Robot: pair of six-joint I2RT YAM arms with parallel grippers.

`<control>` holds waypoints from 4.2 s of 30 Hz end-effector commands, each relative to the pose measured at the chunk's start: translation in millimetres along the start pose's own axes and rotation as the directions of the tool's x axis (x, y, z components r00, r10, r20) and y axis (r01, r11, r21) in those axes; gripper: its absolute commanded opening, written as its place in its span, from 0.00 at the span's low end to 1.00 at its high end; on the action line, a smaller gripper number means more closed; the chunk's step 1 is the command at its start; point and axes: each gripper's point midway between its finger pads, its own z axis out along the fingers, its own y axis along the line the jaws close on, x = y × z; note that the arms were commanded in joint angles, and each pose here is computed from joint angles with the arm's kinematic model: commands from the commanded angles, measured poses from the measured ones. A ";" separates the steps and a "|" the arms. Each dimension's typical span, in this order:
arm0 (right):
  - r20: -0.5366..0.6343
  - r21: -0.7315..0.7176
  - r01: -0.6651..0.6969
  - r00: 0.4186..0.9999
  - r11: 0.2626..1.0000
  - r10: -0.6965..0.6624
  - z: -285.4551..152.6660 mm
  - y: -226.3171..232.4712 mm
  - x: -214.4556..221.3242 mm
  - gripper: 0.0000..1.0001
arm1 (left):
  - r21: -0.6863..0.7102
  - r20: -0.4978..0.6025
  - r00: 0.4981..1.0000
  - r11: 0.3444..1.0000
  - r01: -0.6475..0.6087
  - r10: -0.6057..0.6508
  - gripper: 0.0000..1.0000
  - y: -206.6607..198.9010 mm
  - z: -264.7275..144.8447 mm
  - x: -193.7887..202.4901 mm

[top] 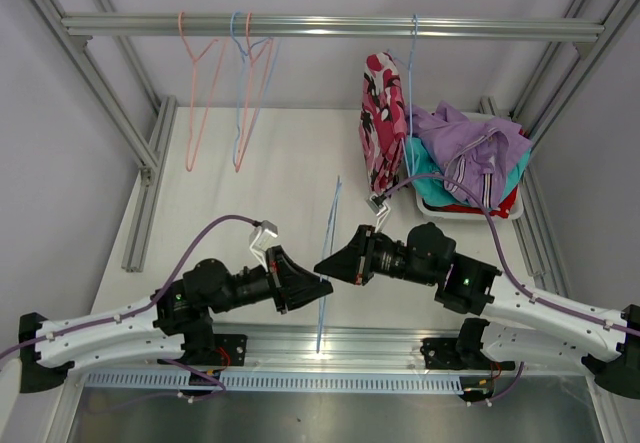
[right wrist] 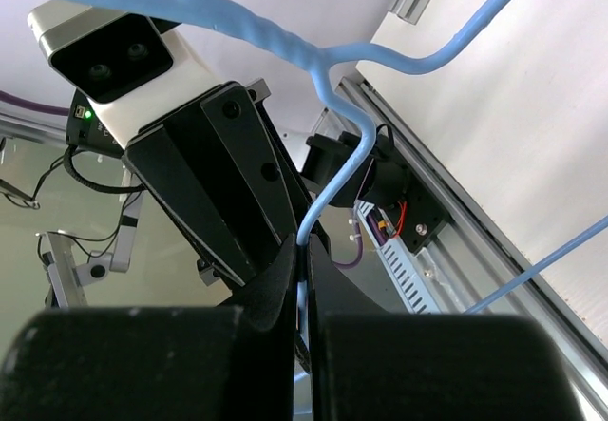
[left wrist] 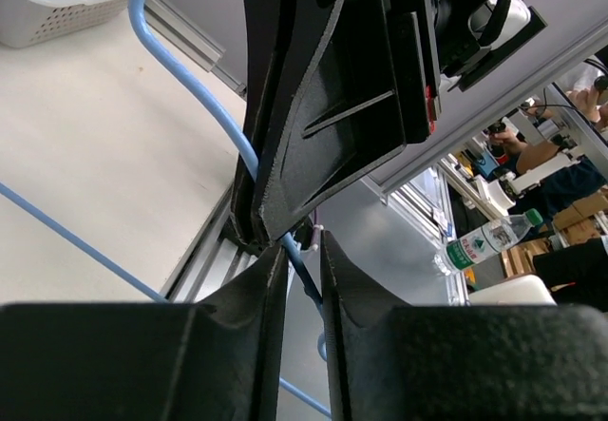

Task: Remove the trousers from the hanger
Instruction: Place the hanger at the clothesline.

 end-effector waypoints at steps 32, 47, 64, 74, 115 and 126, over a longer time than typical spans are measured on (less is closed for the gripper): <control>0.074 0.032 0.020 0.997 0.999 -0.023 -2.4 -9.1 -8.7 0.00 | -0.026 0.000 1.000 0.999 0.028 -0.028 0.01 -5.7 -1.8 -10.8; 0.092 0.042 0.061 0.994 0.997 -0.065 -29.8 -1.1 -14.0 0.63 | -0.082 0.038 0.999 0.997 0.004 -0.001 0.01 -6.4 -9.5 -30.4; 0.145 0.122 0.140 0.977 0.983 -0.157 -94.3 -20.1 -11.5 0.75 | -0.025 0.104 0.995 1.000 -0.004 0.006 0.00 -17.1 12.7 -88.8; 0.137 0.204 0.182 0.968 0.962 -0.212 -97.1 -42.8 -9.5 0.81 | 0.047 0.165 0.986 0.999 -0.022 0.014 0.00 -13.3 45.0 -180.9; 0.037 0.387 0.043 0.997 0.921 -0.062 -112.4 -120.9 -6.1 0.89 | 0.175 0.349 0.917 0.975 0.140 -0.195 0.00 88.4 87.8 -315.9; 0.027 0.390 0.022 0.999 0.921 -0.035 -105.8 -134.4 -4.9 0.89 | 0.160 0.348 0.908 0.969 0.188 -0.234 0.00 115.3 91.7 -313.6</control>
